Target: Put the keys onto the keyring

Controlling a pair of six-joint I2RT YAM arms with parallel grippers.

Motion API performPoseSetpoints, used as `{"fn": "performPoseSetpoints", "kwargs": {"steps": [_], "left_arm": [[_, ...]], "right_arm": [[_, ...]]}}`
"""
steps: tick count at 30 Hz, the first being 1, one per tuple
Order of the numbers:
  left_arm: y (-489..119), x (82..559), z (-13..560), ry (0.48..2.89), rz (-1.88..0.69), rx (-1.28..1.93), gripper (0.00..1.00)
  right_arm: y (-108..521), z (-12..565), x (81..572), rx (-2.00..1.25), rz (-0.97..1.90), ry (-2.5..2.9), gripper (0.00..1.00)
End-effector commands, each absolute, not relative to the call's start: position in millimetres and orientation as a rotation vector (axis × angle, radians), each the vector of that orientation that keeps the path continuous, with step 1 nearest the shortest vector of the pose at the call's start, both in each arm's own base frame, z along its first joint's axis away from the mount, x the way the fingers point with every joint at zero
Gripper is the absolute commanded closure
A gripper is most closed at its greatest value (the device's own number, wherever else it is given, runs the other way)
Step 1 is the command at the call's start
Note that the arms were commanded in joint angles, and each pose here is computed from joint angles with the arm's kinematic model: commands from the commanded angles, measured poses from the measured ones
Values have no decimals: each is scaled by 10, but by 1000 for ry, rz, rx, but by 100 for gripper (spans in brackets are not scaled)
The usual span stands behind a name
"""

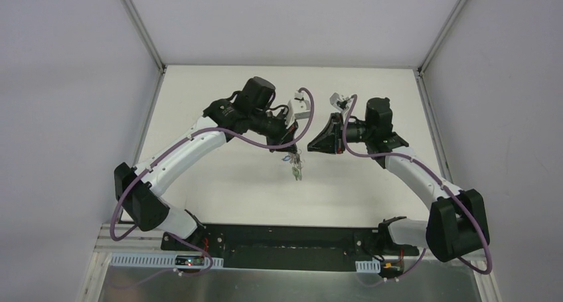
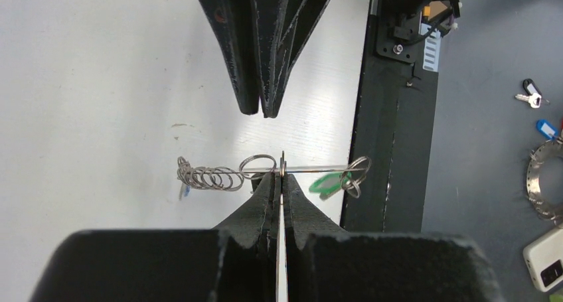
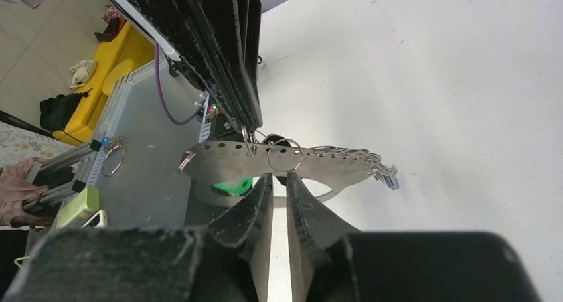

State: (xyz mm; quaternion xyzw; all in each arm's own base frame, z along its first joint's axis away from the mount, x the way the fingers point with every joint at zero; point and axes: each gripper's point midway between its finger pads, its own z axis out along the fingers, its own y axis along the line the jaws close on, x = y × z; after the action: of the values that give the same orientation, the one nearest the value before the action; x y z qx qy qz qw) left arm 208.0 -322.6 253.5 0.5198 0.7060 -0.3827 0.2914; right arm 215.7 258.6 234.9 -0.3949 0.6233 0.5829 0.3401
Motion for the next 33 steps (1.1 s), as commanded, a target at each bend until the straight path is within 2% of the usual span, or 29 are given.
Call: {"fn": "performPoseSetpoints", "kwargs": {"steps": [1,6,11,26,33], "left_arm": [[-3198,1998,2795,1783,-984,1437,100],[-3230,1988,2805,1784,-990,1440,100],[-3259,1989,2811,1798,-1008,1434,100],[-3327,1958,2764,1824,-1070,1434,100],[-3343,1944,2743,1829,-1077,1440,100]], "right_arm": [[2610,2641,2129,-1113,1472,1500,81],[2655,2695,2057,-1159,1481,1487,69],[2723,2692,1968,-1234,1459,1466,61],[2822,2673,1995,-1241,1438,1479,72],[2853,2656,2000,-1236,1447,1489,73]]}}
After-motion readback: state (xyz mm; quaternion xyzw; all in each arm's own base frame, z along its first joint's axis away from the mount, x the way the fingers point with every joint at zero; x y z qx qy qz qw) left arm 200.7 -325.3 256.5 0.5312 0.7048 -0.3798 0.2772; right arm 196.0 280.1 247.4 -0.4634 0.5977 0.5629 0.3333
